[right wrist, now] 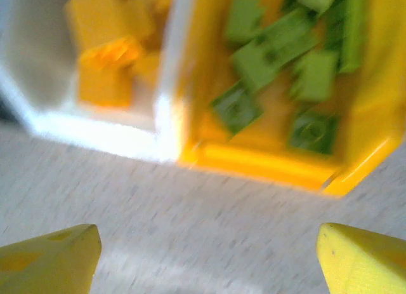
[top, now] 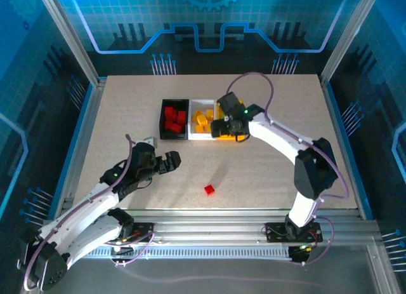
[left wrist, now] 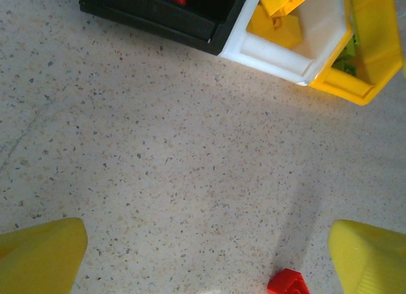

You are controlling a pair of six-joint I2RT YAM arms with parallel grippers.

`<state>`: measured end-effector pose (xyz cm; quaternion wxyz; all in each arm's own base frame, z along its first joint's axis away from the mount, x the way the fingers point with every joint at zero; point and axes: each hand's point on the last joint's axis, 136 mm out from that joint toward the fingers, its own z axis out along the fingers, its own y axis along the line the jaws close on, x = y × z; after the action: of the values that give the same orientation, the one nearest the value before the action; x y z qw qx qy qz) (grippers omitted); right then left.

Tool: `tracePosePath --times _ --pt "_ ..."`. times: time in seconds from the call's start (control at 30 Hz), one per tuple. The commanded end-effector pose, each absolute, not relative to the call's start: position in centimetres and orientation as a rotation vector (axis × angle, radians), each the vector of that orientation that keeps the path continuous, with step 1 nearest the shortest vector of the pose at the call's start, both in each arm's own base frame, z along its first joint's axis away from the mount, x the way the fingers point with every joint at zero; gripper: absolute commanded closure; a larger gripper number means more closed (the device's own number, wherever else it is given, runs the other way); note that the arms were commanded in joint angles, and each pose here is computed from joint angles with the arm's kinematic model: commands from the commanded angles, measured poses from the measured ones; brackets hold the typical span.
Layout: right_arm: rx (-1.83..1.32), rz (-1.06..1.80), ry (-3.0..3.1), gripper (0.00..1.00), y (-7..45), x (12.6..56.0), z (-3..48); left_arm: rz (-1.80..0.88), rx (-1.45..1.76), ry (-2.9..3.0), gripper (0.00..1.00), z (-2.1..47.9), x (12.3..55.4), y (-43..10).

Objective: Sort the legos into containers by color

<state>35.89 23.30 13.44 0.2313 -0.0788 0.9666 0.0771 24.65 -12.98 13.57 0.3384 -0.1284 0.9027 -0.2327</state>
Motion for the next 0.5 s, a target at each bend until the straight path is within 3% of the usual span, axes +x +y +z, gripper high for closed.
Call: tracePosePath --times 0.0,0.23,0.47 --pt "-0.399 0.327 2.727 0.09 26.2 30.1 11.5 -0.595 -0.361 2.288 0.01 15.9 25.1 -12.1" --pt "-0.708 0.293 2.870 0.08 28.8 20.3 5.7 -0.577 -0.368 2.282 0.01 15.7 25.3 -11.7" --pt "-0.860 0.244 2.899 0.12 30.5 16.9 3.0 -0.575 -0.378 2.302 0.01 14.8 25.2 -11.7"
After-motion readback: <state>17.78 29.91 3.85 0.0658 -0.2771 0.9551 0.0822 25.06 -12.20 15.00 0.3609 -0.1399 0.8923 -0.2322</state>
